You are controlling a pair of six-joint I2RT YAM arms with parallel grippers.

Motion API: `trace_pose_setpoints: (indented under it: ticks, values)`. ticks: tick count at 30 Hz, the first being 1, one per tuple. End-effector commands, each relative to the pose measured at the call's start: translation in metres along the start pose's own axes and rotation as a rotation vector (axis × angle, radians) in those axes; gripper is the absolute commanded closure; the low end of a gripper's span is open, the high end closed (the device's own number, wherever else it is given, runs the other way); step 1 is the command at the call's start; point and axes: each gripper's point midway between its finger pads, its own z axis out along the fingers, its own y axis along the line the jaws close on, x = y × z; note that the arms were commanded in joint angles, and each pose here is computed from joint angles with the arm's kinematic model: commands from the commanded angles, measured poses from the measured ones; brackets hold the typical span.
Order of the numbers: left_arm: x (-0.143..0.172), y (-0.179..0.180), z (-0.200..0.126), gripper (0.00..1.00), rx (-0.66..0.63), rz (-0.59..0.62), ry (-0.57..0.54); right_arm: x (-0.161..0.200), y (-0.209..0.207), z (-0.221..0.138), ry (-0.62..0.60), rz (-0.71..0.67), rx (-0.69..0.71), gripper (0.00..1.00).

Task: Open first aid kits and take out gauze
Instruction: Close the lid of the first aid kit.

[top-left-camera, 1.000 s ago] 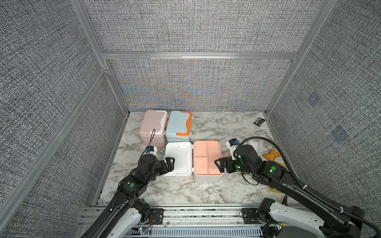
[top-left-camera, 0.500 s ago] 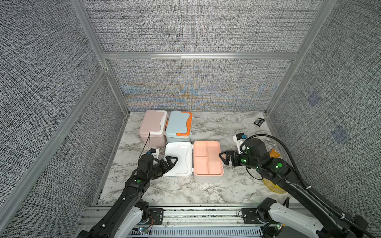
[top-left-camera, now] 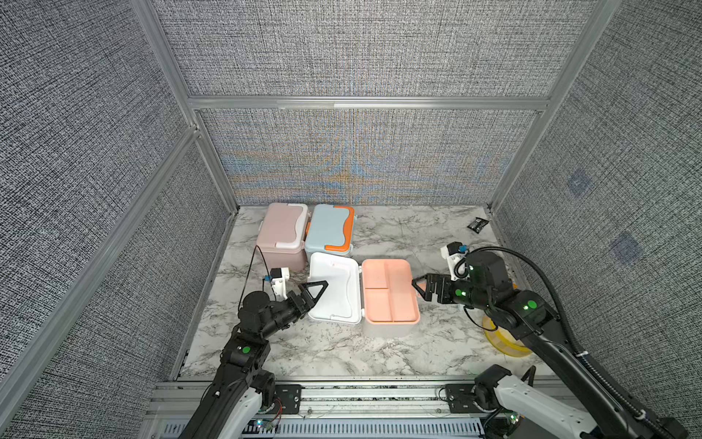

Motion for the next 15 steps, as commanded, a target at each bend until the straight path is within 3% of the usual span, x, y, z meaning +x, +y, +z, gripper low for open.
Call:
trace_pose_setpoints:
  ticks: [1,15]
  values:
    - [0.0,-0.02,-0.002,0.01,0.056,0.002,0.021,0.003,0.002,0.003,0.018,0.024,-0.025,0.01]
    - [-0.007,-0.064,0.011,0.01,0.119,0.034,0.083,-0.001,-0.001,0.007,0.0,0.082,-0.06,0.01]
